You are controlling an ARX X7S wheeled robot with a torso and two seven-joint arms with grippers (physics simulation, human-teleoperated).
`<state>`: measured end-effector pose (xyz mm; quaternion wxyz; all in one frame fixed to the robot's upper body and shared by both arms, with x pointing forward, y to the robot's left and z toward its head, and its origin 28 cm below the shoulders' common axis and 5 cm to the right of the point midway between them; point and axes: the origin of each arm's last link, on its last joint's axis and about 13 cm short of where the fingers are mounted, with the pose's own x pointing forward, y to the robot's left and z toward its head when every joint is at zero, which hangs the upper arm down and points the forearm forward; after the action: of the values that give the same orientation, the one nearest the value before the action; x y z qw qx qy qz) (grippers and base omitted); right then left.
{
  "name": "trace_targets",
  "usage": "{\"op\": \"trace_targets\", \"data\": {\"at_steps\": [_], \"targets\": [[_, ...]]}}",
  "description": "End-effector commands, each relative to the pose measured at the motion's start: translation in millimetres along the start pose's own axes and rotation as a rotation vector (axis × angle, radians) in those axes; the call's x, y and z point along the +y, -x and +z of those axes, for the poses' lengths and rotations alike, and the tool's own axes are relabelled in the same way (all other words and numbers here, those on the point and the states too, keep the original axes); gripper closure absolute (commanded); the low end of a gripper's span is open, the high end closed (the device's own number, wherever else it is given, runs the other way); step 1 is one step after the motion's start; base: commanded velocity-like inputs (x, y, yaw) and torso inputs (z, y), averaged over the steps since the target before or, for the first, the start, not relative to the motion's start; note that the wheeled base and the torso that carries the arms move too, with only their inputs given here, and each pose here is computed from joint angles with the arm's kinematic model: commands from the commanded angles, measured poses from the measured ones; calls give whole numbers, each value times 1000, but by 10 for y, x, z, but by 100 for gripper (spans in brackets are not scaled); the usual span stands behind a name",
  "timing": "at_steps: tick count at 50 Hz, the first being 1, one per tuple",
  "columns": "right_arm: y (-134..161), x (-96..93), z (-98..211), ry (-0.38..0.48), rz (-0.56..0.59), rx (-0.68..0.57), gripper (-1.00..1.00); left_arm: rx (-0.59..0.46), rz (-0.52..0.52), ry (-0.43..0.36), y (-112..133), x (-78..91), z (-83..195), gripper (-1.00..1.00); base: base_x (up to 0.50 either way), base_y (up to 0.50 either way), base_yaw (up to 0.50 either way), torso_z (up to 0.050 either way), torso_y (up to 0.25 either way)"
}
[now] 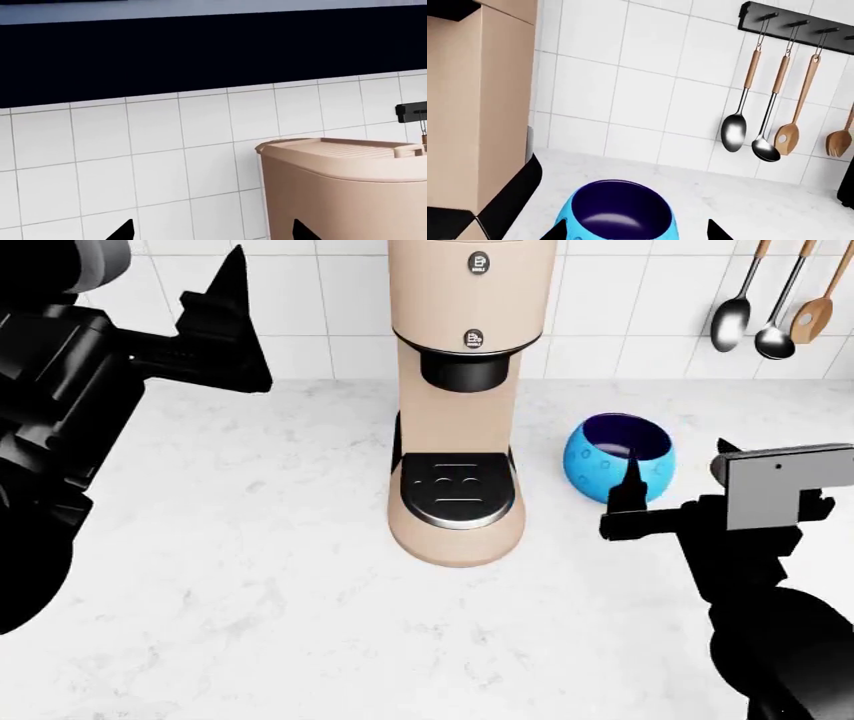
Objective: Pick the mug from under the coffee machine dispenser and place it on the counter.
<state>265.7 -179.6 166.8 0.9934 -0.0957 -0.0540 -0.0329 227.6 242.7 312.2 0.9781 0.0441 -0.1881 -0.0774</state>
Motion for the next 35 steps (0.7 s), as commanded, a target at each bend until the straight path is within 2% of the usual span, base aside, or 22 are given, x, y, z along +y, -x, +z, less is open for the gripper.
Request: {"op": "trace_targets", "data": {"at_steps": [1, 10, 22, 35], "targets": [[274, -11, 296, 27, -14, -30, -100, -10, -8, 7, -3, -9, 9, -100, 0, 0, 0, 0, 0], [478, 16, 529, 58, -44, -67, -100, -12, -10, 11, -2, -1, -6, -100, 0, 0, 0, 0, 0], [759, 43, 673, 91, -60, -116, -100, -26, -7, 17, 72, -4, 11, -100, 0, 0, 0, 0, 0], [1045, 27, 848, 104, -108, -192, -100, -79, -2, 47, 291, 2, 89, -100, 0, 0, 0, 0, 0]]}}
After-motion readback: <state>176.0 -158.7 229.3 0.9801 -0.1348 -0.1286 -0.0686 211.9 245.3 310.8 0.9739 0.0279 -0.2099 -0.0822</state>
